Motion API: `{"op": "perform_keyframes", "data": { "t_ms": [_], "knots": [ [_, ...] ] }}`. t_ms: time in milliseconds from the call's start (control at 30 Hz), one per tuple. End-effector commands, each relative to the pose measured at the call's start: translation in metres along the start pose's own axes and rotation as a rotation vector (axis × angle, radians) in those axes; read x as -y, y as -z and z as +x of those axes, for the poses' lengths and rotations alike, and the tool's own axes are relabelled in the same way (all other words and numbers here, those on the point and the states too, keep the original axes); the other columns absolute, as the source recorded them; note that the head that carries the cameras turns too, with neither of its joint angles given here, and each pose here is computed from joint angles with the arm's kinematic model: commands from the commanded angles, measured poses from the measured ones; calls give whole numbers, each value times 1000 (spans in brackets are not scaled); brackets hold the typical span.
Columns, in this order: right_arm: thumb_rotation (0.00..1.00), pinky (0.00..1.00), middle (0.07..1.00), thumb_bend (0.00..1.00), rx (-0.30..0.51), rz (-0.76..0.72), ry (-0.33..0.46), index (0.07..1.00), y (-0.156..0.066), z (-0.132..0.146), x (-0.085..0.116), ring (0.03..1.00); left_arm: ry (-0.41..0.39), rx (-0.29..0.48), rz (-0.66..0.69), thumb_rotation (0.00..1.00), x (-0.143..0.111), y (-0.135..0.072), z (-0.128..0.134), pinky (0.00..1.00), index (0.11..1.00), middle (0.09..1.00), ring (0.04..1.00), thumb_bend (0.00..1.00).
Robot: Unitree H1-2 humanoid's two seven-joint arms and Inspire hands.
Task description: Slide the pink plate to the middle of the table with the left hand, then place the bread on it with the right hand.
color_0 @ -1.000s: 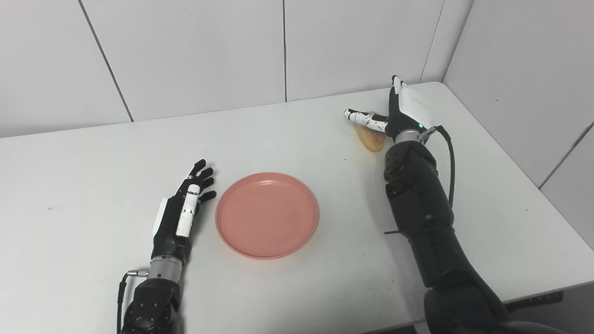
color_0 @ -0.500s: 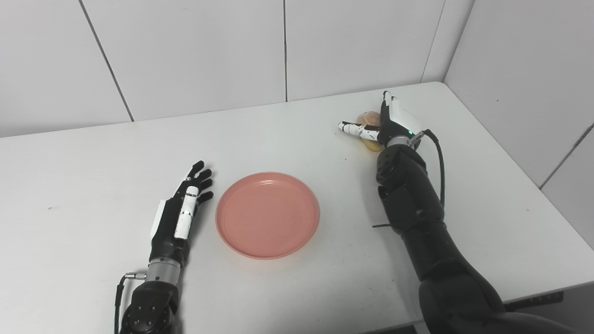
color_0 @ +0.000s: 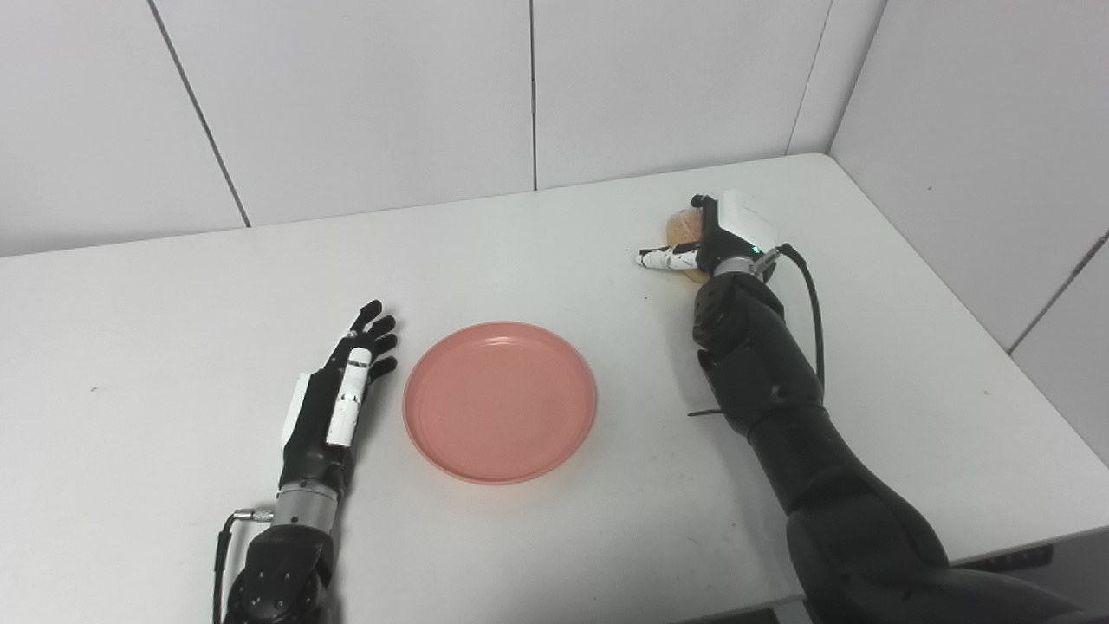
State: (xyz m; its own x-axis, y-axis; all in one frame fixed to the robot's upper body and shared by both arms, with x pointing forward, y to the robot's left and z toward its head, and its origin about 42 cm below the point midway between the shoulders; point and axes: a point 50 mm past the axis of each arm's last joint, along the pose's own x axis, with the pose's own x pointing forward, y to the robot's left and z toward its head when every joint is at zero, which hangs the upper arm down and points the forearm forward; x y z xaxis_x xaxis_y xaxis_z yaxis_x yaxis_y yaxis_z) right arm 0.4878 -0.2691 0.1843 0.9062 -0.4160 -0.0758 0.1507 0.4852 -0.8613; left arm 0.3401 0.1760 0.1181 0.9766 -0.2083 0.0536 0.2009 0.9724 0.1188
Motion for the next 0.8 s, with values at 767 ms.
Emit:
{"op": "perform_keyframes", "data": {
  "t_ms": [767],
  "knots": [
    [1,282,433,513,104,32,51,539,-29,10,41,341,-1,48,13,1000,6,-13,9,834,878,886,876,320]
  ]
}}
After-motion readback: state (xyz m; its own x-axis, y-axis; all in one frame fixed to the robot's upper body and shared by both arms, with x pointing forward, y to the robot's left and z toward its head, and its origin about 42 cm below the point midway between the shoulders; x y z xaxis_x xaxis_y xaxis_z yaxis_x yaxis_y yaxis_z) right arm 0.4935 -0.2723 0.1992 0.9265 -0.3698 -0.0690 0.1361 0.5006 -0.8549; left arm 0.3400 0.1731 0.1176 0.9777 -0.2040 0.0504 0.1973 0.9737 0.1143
